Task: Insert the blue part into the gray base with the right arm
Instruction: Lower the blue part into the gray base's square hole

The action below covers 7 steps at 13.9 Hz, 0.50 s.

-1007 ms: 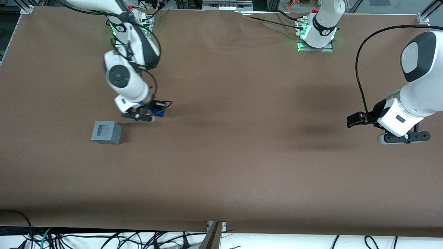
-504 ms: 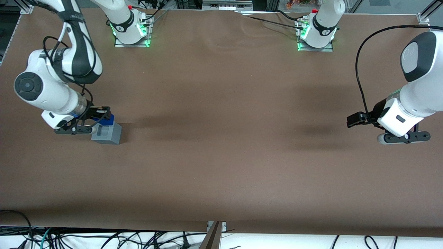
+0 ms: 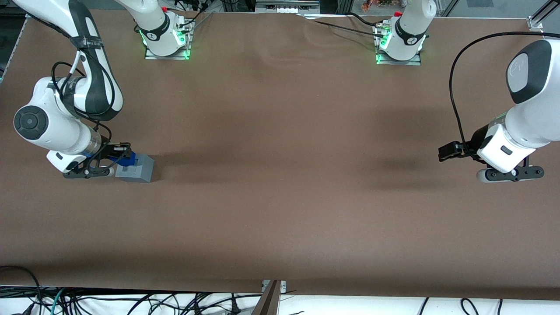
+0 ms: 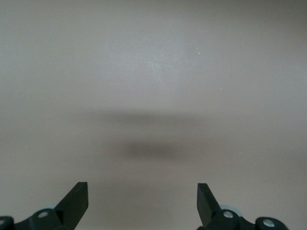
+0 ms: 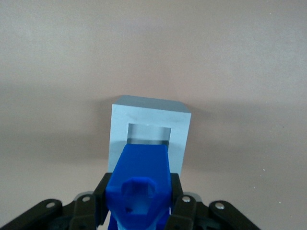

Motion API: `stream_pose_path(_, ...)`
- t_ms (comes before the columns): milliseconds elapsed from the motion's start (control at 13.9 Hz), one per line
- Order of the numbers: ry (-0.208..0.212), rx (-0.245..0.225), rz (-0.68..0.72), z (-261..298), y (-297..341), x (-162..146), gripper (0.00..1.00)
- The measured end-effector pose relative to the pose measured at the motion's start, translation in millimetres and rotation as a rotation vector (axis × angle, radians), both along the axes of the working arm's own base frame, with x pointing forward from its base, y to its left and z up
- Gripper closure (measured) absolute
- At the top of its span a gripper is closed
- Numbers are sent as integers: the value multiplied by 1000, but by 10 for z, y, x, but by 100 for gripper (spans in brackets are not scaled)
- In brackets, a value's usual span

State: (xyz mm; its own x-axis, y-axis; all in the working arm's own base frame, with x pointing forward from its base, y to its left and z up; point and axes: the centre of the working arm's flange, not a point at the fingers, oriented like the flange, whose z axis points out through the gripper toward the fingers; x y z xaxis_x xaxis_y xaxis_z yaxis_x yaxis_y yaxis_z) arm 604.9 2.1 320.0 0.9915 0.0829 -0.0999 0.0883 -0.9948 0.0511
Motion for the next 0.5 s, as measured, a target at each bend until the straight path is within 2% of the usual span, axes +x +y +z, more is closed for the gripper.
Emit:
stream_pose_path(144, 4, -2, -2, -47, -13, 4, 49)
stream_pose_path(504, -25, -6, -4, -130, -45, 56, 49)
